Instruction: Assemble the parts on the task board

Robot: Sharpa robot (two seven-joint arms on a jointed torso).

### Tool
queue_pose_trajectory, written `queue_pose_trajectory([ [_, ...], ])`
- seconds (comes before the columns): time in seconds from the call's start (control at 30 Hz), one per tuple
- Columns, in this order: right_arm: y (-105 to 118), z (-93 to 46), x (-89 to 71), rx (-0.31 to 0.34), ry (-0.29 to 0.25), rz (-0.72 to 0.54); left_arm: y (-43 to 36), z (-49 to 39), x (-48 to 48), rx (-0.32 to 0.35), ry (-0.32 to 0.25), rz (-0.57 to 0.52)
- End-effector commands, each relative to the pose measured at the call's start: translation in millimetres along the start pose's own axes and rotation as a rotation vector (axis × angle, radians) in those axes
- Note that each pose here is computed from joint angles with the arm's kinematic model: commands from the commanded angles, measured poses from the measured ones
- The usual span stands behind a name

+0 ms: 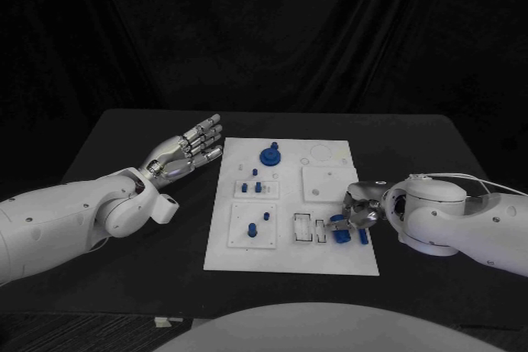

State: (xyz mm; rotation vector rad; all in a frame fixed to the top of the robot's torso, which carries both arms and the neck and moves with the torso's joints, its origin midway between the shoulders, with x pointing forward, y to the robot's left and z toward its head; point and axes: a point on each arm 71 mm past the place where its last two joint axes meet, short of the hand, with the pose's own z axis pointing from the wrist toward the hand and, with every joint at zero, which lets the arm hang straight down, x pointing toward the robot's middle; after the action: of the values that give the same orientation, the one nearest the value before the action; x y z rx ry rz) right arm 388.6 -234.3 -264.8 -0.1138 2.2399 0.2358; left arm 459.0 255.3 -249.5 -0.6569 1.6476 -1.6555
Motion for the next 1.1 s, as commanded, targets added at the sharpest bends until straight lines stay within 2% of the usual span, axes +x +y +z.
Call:
queue_pose_trajectory([
  [0.03, -0.8, 1.2, 4.1, 0.015, 0.030, -0.016, -0.2, 0.4, 1.9, 0.010, 0.010, -0.016],
  [0.37, -0.2, 1.5, 5.5, 0.007, 0.030, -0.011, 0.8, -0.3, 1.8, 0.005, 0.011, -0.018],
  [0.53, -0.7, -0.3, 4.8, -0.002, 0.013, 0.048, 1.1, -0.8, 1.6, 0.004, 0.010, -0.018],
  [0.7, -2.8, -4.6, 4.5, -0.004, 0.001, 0.151, 1.4, -1.2, 1.3, 0.002, 0.009, -0.018],
  [0.9, -5.2, -14.1, -3.9, 0.011, -0.008, 0.364, 1.7, -0.9, 1.2, 0.001, 0.009, -0.017],
  [1.1, 0.1, -18.6, -10.9, 0.023, 0.037, 0.540, 2.1, 0.0, 1.4, 0.000, 0.009, -0.016],
])
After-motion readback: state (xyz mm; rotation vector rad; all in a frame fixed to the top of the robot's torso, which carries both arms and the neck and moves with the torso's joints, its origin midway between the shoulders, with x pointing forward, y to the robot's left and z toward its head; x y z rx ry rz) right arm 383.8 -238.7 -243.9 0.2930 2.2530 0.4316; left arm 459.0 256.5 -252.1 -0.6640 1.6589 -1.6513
